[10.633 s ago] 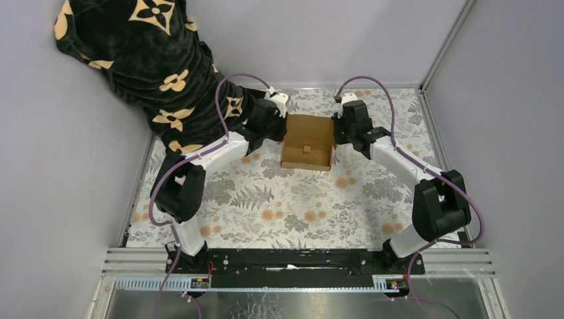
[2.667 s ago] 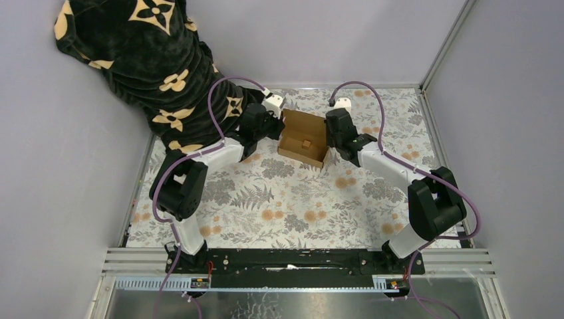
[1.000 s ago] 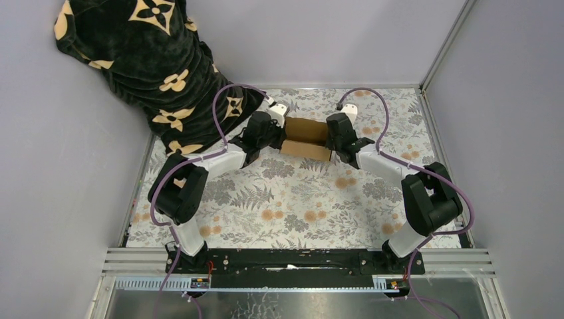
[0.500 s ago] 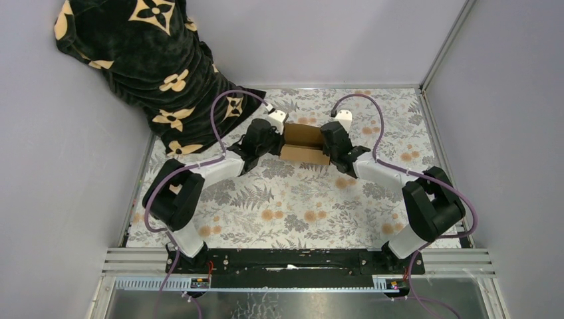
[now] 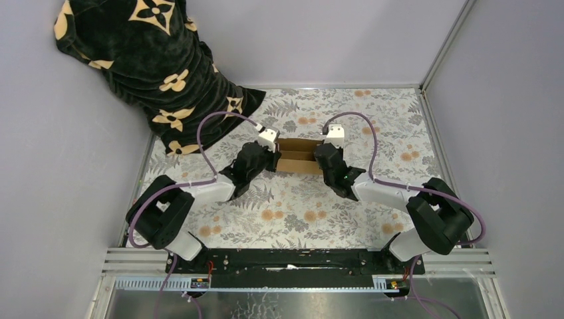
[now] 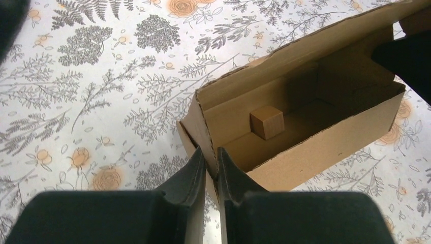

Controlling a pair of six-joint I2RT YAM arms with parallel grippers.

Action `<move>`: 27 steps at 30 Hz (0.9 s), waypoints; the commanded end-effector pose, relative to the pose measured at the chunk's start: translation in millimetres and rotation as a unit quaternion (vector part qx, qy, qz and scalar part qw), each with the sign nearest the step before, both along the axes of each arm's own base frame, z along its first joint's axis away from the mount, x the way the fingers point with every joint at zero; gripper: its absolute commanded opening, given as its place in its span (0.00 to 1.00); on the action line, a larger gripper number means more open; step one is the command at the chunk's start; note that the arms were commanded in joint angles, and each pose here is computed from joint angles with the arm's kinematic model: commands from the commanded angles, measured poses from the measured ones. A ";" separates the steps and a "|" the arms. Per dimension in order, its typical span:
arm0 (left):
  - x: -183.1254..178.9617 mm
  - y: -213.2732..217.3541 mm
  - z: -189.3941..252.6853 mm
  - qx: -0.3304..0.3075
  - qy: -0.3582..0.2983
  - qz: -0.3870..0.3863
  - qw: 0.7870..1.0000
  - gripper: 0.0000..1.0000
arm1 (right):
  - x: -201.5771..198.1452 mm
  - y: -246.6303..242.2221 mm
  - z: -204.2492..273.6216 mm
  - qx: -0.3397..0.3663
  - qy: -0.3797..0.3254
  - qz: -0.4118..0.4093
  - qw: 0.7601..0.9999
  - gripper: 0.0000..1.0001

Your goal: Fold the paper box

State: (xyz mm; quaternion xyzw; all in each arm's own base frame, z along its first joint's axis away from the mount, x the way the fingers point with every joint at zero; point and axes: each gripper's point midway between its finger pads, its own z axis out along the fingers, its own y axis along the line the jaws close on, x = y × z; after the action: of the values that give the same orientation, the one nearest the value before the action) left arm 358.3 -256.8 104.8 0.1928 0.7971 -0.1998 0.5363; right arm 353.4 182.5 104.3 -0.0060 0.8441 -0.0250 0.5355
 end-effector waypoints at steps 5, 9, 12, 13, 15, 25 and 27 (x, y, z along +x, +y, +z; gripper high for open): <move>-35.8 -6.0 13.7 -0.077 -0.045 0.006 0.996 0.16 | -23.3 16.1 3.8 -0.029 -0.064 0.031 0.997 0.00; -49.5 2.5 11.9 -0.105 -0.053 0.019 0.993 0.16 | -36.3 14.4 -5.6 -0.044 -0.080 0.028 0.995 0.00; -55.4 8.3 11.0 -0.120 -0.058 0.030 0.991 0.16 | -43.3 11.6 -10.5 -0.047 -0.089 0.026 0.995 0.00; -57.4 9.0 10.9 -0.123 -0.059 0.031 0.990 0.16 | -45.5 10.9 -11.0 -0.048 -0.093 0.026 0.994 0.00; -61.9 11.0 8.3 -0.127 -0.057 0.034 0.990 0.19 | -48.4 10.2 -11.6 -0.051 -0.097 0.028 0.994 0.00; -78.7 21.0 0.7 -0.137 -0.051 0.055 0.988 0.29 | -60.8 4.9 -10.3 -0.066 -0.119 0.026 0.990 0.00; -81.1 23.9 -0.6 -0.140 -0.049 0.059 0.987 0.33 | -63.1 3.3 -10.6 -0.071 -0.122 0.026 0.990 0.00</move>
State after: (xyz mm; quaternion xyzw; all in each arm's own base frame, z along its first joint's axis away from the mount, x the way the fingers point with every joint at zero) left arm 277.6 -237.4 90.0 0.1080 0.7623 -0.2561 0.5845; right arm 298.5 198.5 99.4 -0.0429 0.7704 -0.0328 0.6352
